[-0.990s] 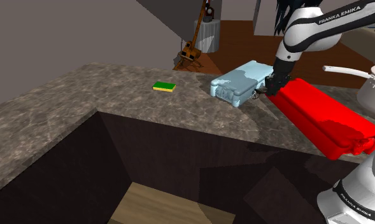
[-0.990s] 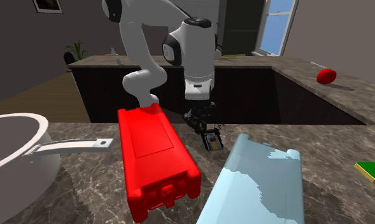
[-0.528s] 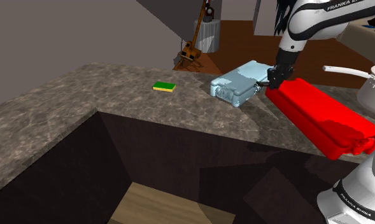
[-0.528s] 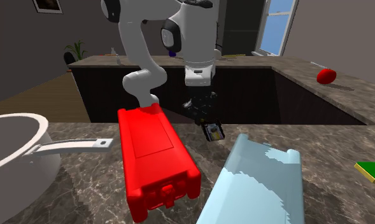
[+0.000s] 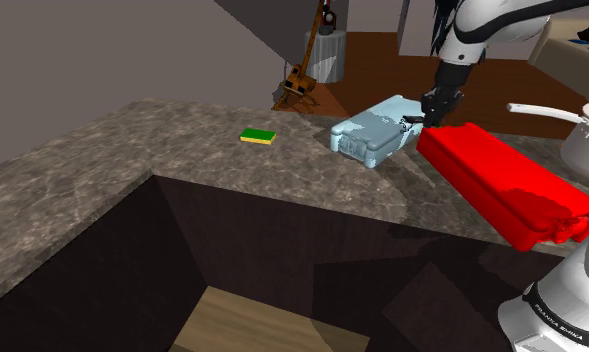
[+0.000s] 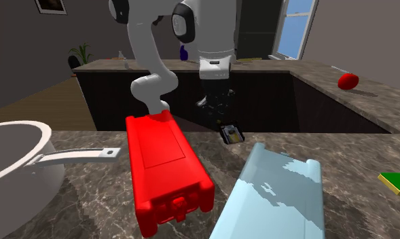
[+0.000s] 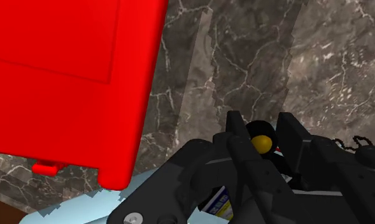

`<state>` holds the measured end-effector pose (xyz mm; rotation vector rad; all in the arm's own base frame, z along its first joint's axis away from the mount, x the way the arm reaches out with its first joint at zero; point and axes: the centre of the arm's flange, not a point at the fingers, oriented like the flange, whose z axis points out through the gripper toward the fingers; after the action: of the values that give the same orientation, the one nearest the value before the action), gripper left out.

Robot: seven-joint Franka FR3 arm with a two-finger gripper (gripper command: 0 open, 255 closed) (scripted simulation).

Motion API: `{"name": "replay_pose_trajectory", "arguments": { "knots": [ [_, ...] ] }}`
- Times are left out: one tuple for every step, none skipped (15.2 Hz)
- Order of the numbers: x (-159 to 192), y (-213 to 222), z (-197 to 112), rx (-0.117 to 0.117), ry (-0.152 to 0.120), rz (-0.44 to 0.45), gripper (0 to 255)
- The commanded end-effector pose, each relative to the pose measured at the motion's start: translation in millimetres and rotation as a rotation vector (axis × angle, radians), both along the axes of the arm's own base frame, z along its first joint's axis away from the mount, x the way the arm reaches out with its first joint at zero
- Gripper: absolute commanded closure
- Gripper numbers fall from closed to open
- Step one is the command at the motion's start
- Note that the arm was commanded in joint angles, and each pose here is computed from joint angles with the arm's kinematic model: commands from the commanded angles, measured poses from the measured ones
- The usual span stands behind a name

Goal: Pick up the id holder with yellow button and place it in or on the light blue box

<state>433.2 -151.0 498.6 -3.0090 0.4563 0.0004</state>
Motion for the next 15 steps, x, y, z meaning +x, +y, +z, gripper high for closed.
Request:
{"name": "replay_pose_trajectory", "arguments": {
  "knots": [
    [18.0,-15.1,0.7,0.000,0.000,0.000,255],
    [28.3,-23.3,1.1,0.000,0.000,0.000,255],
    [38.5,-31.6,1.5,0.000,0.000,0.000,255],
    [48.8,-39.9,1.9,0.000,0.000,0.000,255],
    [59.1,-48.1,2.4,0.000,0.000,0.000,255],
    [69.4,-56.4,2.8,0.000,0.000,0.000,255],
    [79.7,-64.6,3.2,0.000,0.000,0.000,255],
    [90.0,-72.9,3.6,0.000,0.000,0.000,255],
    [100.2,-81.2,4.1,0.000,0.000,0.000,255],
    [110.5,-89.4,4.5,0.000,0.000,0.000,255],
    [120.8,-97.7,4.9,0.000,0.000,0.000,255],
    [131.1,-106.0,5.3,0.000,0.000,0.000,255],
    [141.4,-114.2,5.8,0.000,0.000,0.000,255],
    [151.7,-122.5,6.2,0.000,0.000,0.000,255],
    [161.9,-130.8,6.6,0.000,0.000,0.000,255]
  ]
}}
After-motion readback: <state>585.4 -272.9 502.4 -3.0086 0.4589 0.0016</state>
